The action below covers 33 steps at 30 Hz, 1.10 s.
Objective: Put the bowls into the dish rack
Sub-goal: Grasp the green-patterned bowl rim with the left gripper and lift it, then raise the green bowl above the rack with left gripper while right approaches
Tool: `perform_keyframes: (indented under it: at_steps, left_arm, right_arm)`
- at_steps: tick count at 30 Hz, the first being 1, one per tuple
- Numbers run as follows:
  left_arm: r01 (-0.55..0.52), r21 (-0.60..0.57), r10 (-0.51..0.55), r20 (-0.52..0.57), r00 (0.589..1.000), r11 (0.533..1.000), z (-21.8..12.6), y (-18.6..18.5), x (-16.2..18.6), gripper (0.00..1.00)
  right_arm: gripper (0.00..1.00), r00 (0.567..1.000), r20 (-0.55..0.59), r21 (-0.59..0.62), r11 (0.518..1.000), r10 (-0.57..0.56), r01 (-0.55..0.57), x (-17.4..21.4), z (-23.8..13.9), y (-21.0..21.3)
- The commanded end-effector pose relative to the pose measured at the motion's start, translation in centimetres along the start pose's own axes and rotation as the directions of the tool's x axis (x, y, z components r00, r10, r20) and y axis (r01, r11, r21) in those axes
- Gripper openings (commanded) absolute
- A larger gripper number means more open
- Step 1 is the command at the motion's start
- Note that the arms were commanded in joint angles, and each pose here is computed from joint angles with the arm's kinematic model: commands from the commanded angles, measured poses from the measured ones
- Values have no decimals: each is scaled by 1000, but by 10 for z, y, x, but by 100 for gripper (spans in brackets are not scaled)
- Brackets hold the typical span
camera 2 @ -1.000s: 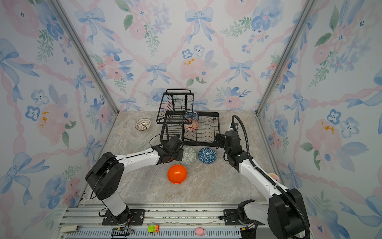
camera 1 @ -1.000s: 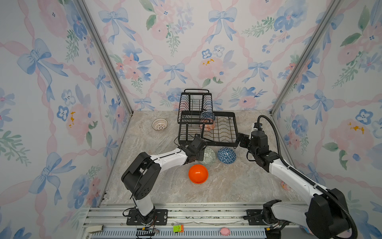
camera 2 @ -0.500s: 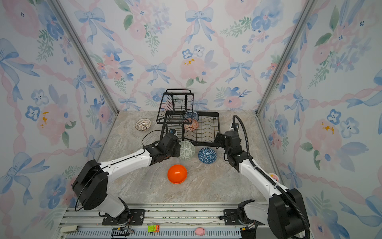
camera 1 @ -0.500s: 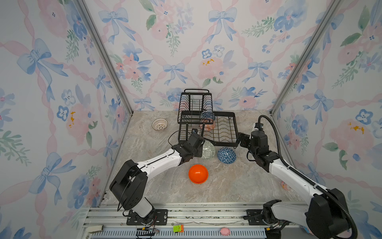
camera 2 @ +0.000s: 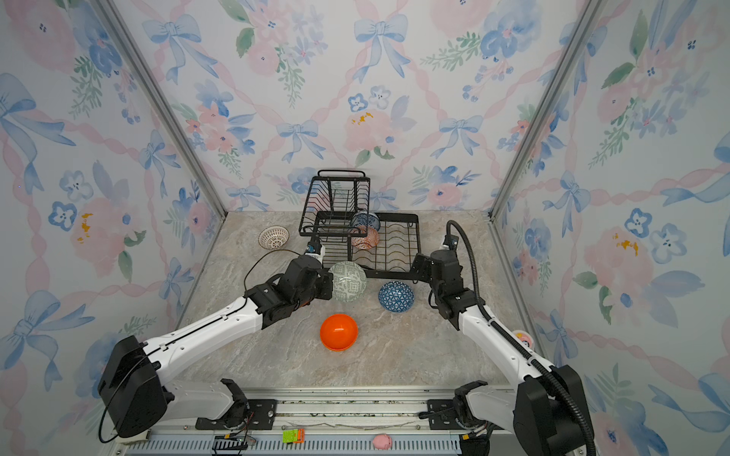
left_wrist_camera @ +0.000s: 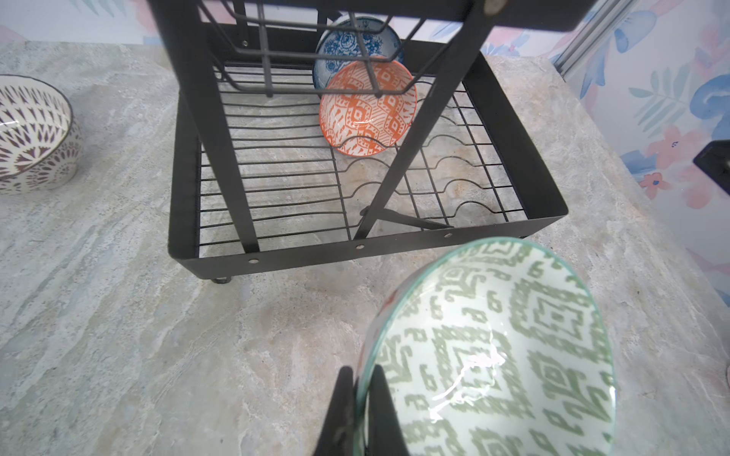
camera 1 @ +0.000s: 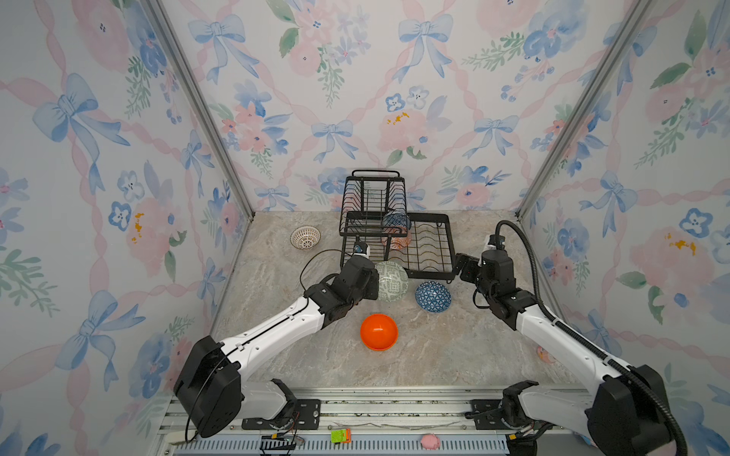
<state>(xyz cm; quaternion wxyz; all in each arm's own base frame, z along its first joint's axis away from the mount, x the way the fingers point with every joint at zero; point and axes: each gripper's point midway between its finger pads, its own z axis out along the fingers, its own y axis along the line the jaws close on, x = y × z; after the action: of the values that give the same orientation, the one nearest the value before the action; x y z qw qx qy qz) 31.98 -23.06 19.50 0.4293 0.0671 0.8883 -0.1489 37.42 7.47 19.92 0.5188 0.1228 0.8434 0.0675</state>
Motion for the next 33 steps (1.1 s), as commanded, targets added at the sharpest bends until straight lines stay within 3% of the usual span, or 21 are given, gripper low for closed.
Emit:
perform_keyframes:
  at_steps: [1,11,19,23,33]
  left_arm:
    - [14,57,-23,147,989,998,-24,-8,-32,0]
    - [13,200,-89,375,923,980,-69,-27,-87,0]
    - [18,242,-140,501,854,970,-91,-36,-129,0]
    - [31,242,-165,558,813,970,-100,-38,-152,0]
    - [113,120,-165,724,670,986,-107,-18,-209,0]
  right_arm:
    - [97,1000,9,13,1000,1,-1,-10,-8,-2]
    - [97,1000,1,-25,999,25,-25,-42,-25,14]
    - [97,992,-3,-207,971,123,-121,-78,-45,60]
    - [97,982,-24,-281,942,187,-186,-97,-52,86]
    - [97,910,-86,-458,795,405,-397,-152,-72,142]
